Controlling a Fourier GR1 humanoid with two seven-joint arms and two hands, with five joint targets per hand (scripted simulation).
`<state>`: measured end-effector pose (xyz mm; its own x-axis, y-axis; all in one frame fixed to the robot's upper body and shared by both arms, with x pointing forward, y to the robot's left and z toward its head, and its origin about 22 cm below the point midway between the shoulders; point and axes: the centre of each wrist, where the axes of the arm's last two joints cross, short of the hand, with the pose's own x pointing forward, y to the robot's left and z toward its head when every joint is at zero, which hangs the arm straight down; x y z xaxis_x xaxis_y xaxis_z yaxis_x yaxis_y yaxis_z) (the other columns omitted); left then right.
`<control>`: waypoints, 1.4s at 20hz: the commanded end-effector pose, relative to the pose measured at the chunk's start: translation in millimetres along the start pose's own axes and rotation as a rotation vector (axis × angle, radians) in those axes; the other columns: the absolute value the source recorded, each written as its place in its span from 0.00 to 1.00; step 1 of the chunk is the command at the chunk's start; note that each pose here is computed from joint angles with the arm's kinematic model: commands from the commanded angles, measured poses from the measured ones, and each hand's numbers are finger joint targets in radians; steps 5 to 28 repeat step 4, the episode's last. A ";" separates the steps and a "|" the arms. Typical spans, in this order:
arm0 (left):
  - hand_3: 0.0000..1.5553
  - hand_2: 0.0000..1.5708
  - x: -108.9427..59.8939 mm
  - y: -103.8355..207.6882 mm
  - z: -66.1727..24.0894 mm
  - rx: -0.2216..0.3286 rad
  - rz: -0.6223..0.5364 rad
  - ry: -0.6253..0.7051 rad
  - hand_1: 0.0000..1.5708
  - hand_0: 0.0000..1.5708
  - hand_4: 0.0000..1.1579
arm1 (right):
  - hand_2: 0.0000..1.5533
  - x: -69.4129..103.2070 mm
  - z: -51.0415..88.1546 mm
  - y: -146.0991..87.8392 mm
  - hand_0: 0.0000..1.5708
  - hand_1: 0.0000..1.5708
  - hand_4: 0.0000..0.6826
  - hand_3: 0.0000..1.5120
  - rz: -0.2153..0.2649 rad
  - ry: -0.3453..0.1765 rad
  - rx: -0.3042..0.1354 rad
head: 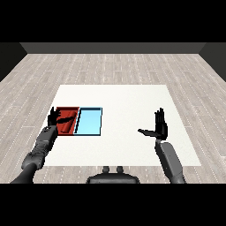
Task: Pick the red can and put it in the red box
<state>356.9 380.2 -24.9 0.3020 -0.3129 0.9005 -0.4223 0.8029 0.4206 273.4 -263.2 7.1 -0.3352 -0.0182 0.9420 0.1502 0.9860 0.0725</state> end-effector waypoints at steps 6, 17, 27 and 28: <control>0.00 0.00 29.4 -36.2 7.8 -0.159 0.277 -0.320 0.00 0.00 0.00 | 0.00 3.1 12.4 -0.3 0.00 0.00 0.00 0.00 -0.009 -0.032 0.068; 0.00 0.00 29.4 -36.2 7.8 -0.159 0.277 -0.320 0.00 0.00 0.00 | 0.00 3.1 12.4 -0.3 0.00 0.00 0.00 0.00 -0.009 -0.032 0.068; 0.00 0.00 29.4 -36.2 7.8 -0.159 0.277 -0.320 0.00 0.00 0.00 | 0.00 3.1 12.4 -0.3 0.00 0.00 0.00 0.00 -0.009 -0.032 0.068; 0.00 0.00 29.4 -36.2 7.8 -0.159 0.277 -0.320 0.00 0.00 0.00 | 0.00 3.1 12.4 -0.3 0.00 0.00 0.00 0.00 -0.009 -0.032 0.068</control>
